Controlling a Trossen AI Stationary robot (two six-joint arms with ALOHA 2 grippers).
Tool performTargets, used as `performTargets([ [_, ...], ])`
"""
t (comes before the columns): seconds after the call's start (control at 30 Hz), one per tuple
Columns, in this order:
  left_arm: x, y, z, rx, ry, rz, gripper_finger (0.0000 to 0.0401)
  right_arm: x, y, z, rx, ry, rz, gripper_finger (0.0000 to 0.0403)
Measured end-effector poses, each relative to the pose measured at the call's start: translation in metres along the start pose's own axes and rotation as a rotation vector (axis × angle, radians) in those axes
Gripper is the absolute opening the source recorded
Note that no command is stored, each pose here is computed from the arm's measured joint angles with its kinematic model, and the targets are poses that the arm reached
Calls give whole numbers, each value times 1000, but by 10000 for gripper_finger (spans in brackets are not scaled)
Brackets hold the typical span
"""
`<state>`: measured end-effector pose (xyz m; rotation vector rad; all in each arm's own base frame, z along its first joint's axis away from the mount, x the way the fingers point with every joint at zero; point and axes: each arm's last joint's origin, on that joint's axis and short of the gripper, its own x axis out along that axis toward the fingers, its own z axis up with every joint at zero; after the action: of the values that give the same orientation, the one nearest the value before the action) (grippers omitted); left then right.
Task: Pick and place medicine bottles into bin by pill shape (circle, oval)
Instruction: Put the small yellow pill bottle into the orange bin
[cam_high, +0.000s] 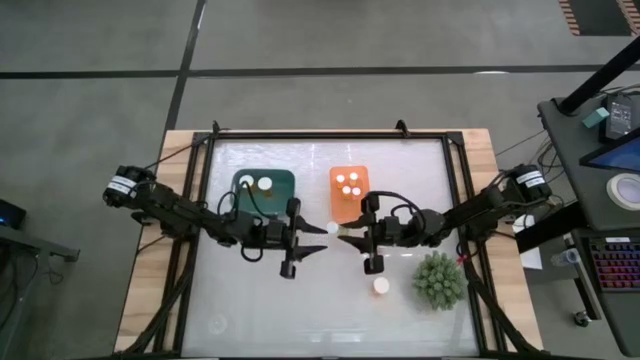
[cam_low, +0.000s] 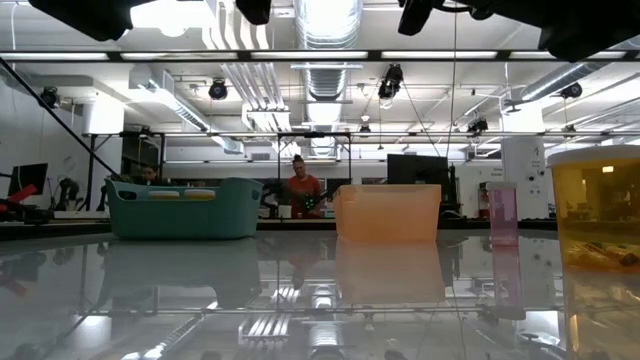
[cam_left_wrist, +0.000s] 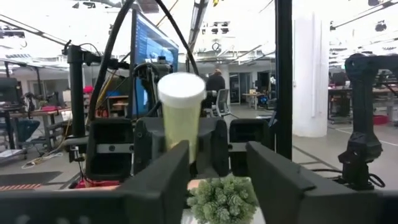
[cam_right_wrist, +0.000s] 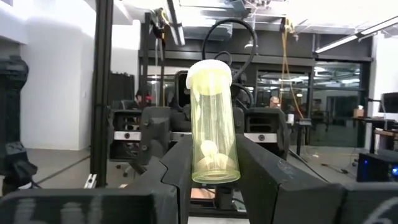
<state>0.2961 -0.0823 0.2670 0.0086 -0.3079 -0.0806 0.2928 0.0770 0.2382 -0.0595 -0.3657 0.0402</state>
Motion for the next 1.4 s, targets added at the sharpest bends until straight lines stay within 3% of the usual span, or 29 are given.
performTargets([
  [0.23, 4, 3, 6, -5, -15, 102, 184, 0, -1, -1, 0, 9, -38, 95],
  [0.77, 14, 7, -8, -28, -128, 133, 184, 0, -1, -1, 0, 11, -46, 95],
  [1.4, 33, 7, -17, -22, -137, 143, 183, 0, -1, -1, -1, 12, -46, 95],
])
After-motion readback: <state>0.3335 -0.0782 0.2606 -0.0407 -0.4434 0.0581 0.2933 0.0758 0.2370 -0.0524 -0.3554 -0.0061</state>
